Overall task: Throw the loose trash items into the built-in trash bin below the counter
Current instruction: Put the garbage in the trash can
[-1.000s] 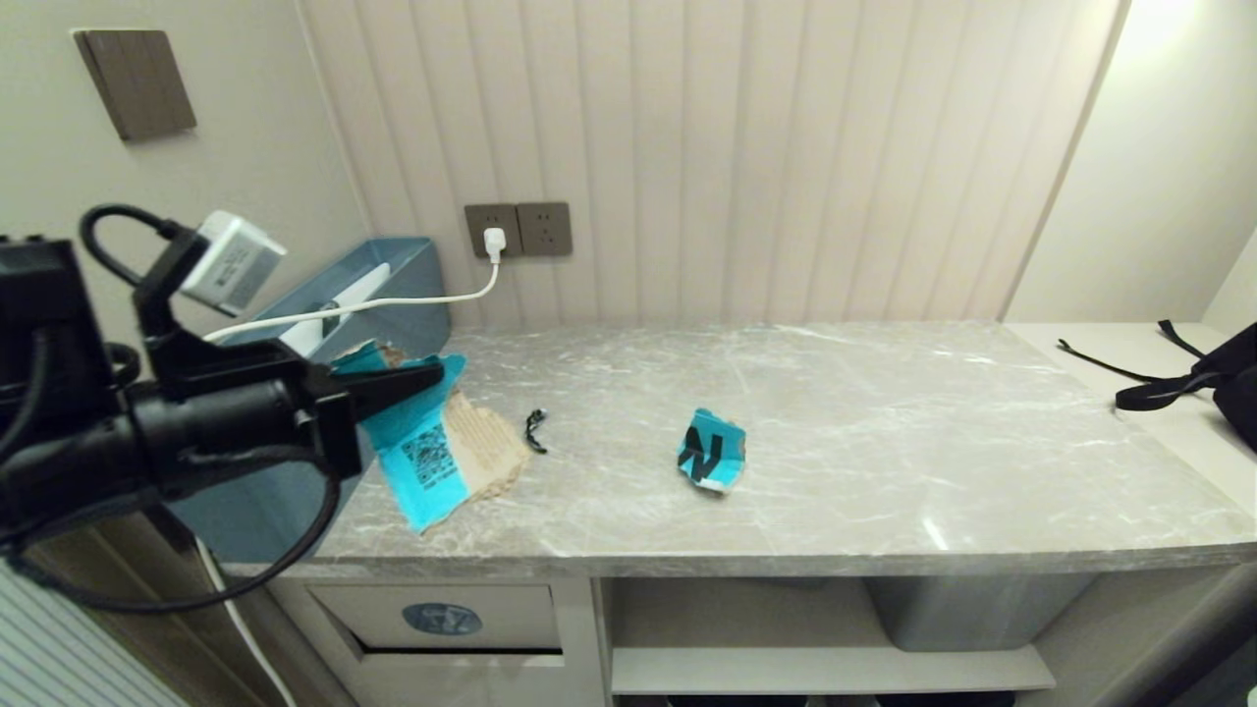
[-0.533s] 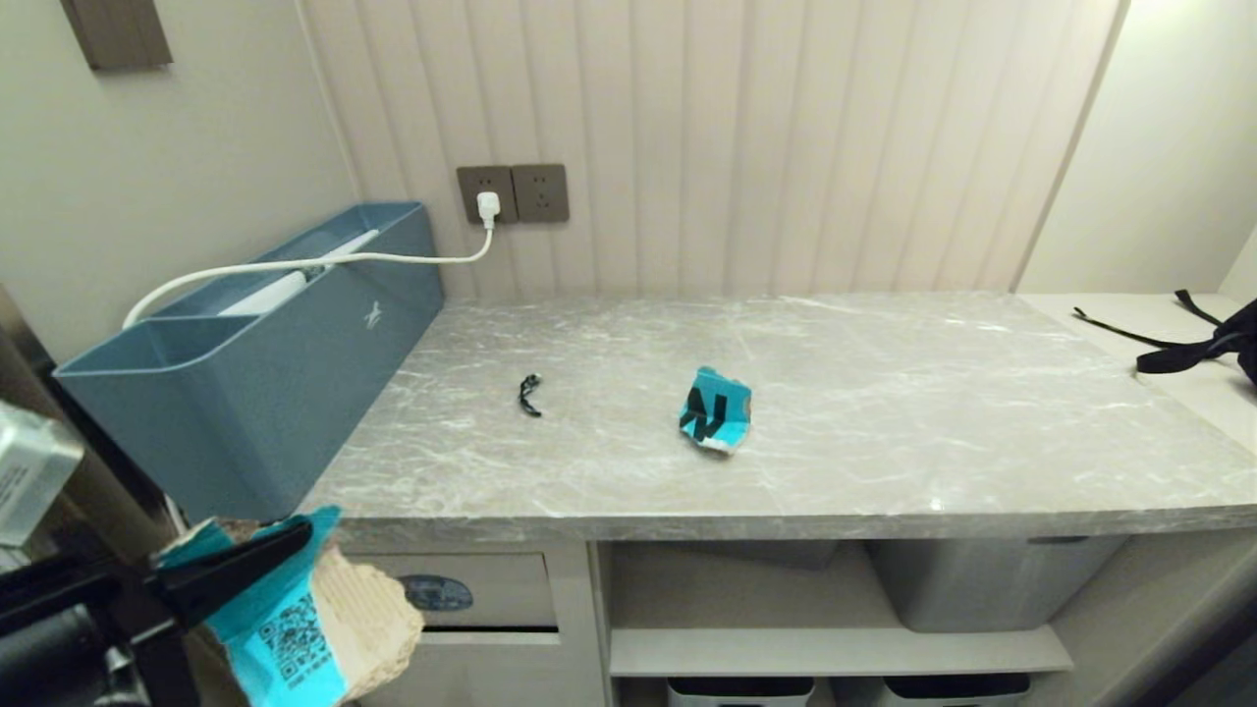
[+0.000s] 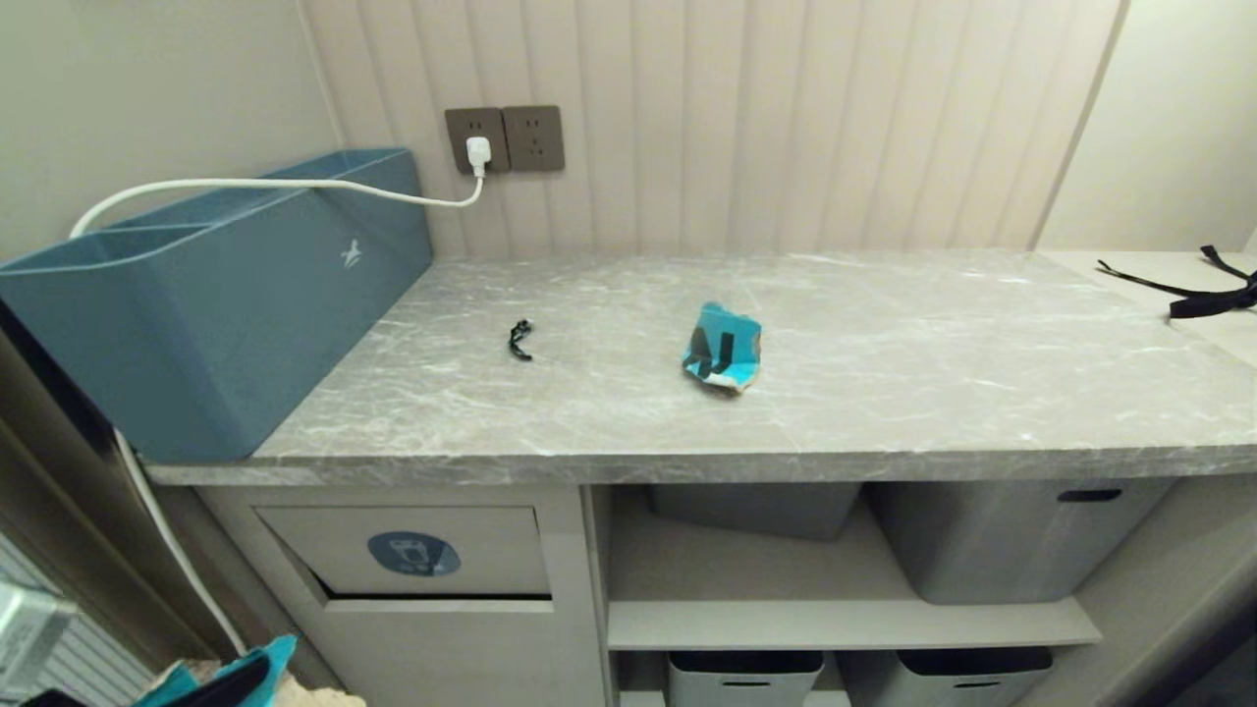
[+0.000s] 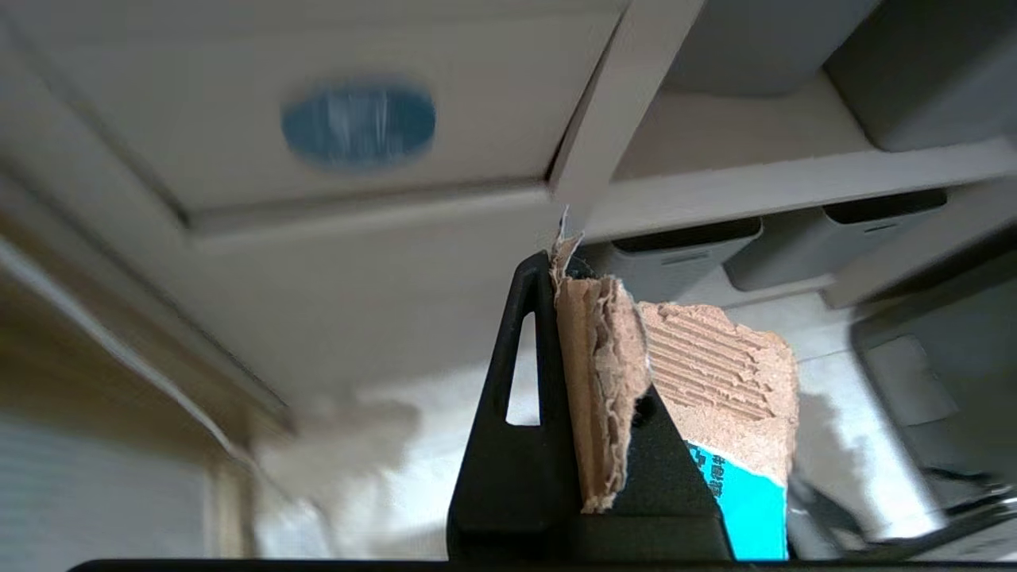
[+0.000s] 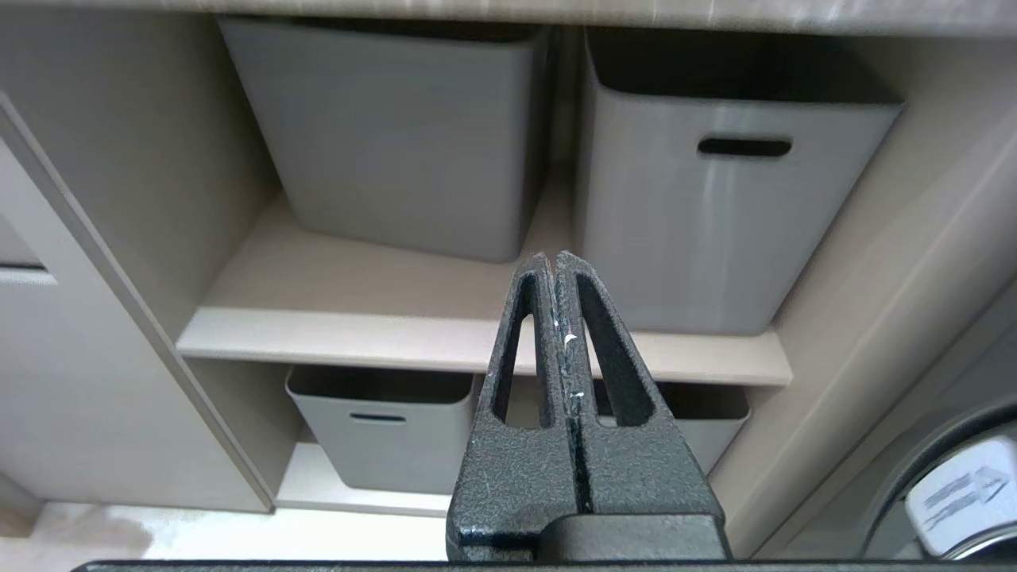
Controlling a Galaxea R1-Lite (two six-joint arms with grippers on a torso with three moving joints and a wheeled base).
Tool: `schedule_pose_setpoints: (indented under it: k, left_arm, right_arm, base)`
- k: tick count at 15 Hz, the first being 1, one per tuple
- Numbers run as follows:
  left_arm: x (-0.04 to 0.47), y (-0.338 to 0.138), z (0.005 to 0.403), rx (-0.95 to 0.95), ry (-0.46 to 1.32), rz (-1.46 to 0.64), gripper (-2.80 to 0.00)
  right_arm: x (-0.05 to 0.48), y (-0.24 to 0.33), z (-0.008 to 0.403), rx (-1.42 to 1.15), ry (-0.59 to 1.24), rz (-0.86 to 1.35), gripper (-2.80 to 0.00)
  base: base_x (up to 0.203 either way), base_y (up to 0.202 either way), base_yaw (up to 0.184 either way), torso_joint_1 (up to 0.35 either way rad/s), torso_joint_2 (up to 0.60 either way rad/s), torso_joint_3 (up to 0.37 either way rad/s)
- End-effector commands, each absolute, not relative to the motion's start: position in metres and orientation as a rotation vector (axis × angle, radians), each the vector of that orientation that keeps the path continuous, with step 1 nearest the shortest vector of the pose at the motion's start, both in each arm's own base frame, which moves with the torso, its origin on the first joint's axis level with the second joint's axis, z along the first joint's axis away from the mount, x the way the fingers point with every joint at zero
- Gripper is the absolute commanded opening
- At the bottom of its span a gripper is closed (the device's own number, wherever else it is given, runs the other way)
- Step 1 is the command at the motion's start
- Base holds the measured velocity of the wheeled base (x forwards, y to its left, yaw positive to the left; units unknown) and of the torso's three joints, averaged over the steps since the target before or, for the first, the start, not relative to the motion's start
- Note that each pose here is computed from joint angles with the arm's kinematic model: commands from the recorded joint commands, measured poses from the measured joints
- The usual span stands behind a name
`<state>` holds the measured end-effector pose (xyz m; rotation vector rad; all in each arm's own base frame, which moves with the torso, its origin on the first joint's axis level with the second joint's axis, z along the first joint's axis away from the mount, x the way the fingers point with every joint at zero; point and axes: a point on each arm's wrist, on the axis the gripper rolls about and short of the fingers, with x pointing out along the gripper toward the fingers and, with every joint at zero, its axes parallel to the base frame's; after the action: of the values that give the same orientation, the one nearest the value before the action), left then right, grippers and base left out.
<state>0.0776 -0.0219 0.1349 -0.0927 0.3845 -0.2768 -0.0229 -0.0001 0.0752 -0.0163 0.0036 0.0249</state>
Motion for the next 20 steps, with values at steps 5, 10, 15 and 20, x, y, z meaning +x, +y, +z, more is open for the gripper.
schedule_pose_setpoints:
  k: [5,10,15,20]
  left_arm:
    - [0.092,-0.024,0.119,-0.166,0.522,-0.212,-2.8]
    - [0.124,-0.032,0.13,-0.176,0.469,-0.213,-2.8]
    - [0.152,-0.038,0.118,-0.181,0.467,-0.211,-2.8]
    - [0.178,-0.045,0.112,-0.218,0.423,-0.243,-2.8]
  right_arm:
    - [-0.023,0.0,0.075,-0.015,0.004,0.025,-2.8]
    - [-0.023,0.0,0.075,-0.012,0.003,0.025,-2.8]
    - [-0.023,0.0,0.075,-0.008,0.003,0.021,-2.8]
    - [-0.023,0.0,0.075,-0.006,0.003,0.021,-2.8]
  base:
    - [0.0,0.0,0.0,-0.199,0.49,0.284]
    - [0.0,0.0,0.0,-0.174,0.47,0.29]
    - [0.0,0.0,0.0,-0.144,0.46,0.305]
    - [0.0,0.0,0.0,-0.052,0.2,0.146]
